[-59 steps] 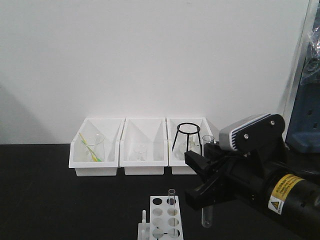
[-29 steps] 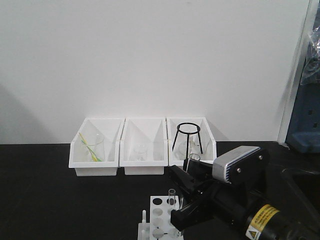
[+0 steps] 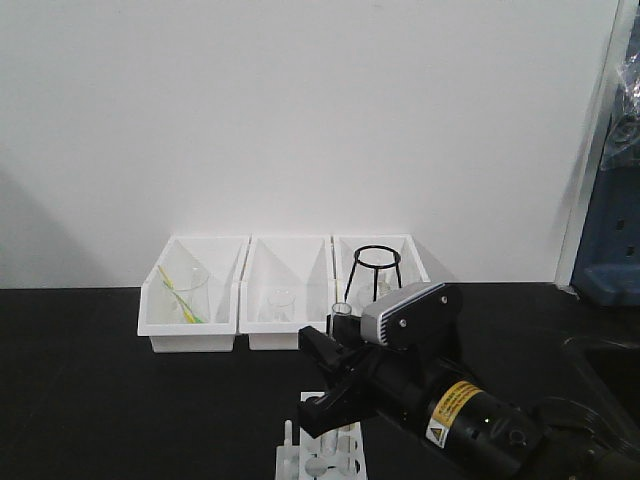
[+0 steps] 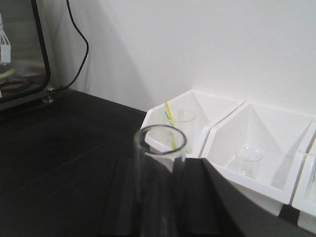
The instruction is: Flip and reinsert test tube from rack
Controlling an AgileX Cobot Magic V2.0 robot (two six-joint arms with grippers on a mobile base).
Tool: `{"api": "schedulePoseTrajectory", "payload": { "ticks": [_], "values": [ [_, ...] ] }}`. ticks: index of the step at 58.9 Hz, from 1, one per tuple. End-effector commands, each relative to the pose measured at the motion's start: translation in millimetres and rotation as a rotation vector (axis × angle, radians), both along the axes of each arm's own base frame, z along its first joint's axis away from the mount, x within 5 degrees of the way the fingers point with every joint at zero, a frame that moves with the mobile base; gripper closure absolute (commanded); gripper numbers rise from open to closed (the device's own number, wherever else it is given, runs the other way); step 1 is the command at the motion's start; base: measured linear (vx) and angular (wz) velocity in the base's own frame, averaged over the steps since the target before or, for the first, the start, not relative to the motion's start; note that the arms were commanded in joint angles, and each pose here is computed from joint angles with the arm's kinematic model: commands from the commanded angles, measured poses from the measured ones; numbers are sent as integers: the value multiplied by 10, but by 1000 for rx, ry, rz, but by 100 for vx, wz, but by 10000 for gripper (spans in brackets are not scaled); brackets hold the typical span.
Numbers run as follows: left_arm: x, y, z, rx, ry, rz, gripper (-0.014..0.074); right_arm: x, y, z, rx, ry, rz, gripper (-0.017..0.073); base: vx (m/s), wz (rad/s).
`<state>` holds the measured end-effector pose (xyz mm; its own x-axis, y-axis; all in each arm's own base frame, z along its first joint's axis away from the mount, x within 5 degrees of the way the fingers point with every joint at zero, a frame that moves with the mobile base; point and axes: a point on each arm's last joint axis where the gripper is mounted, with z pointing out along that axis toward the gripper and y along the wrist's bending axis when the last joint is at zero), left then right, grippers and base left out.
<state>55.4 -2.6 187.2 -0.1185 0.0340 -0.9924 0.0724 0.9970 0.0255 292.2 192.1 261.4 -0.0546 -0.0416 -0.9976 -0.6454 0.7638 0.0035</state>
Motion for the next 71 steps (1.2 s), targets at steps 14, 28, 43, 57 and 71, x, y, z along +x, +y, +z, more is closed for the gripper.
{"api": "schedulePoseTrajectory", "payload": {
  "ticks": [14,28,43,57,71],
  "values": [
    [-2,-14,91,-23,-91,-14,600,22,120,116,91,-134,104,570,0,0],
    [-2,-14,91,-23,-91,-14,600,75,154,-46,70,-97,106,570,0,0],
    [-2,-14,91,-23,-91,-14,600,120,229,-333,0,-53,154,570,0,0],
    [-2,-14,91,-23,-91,-14,600,141,276,-540,-33,-27,191,568,0,0],
    [-2,-14,91,-23,-91,-14,600,148,277,-572,-36,-18,188,475,0,0]
  ]
}}
